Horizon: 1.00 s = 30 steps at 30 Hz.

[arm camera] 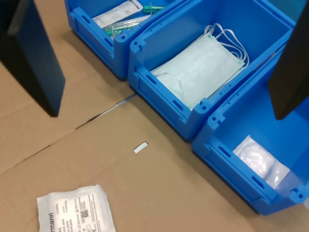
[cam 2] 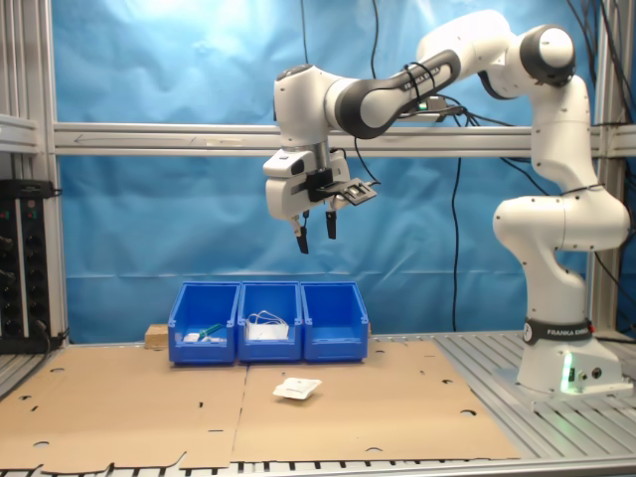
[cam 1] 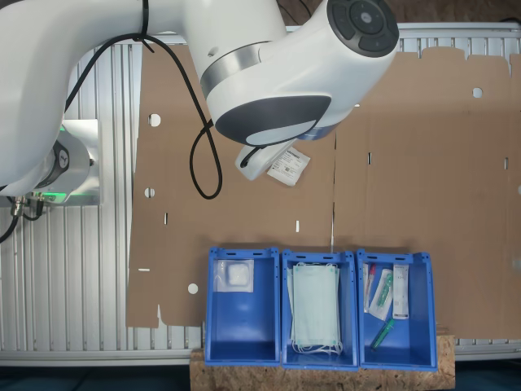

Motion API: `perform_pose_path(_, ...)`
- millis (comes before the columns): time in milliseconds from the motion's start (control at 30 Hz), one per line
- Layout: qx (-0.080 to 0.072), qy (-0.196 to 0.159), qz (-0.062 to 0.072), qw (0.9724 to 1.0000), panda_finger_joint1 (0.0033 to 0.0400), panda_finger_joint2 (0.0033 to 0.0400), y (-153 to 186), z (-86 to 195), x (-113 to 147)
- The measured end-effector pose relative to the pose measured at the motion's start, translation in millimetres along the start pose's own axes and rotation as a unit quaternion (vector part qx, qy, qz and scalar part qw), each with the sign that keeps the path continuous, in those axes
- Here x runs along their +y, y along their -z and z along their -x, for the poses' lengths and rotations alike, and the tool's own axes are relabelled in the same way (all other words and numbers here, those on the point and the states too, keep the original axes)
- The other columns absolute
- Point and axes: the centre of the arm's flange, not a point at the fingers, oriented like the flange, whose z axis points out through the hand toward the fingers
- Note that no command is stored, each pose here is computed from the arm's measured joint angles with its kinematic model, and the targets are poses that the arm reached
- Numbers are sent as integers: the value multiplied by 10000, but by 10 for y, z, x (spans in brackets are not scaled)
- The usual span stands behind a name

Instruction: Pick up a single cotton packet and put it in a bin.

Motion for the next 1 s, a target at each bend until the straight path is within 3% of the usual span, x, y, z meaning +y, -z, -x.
perform_pose_path(1000, 0, 0, 0, 10000, 400, 400, 0, 0, 0)
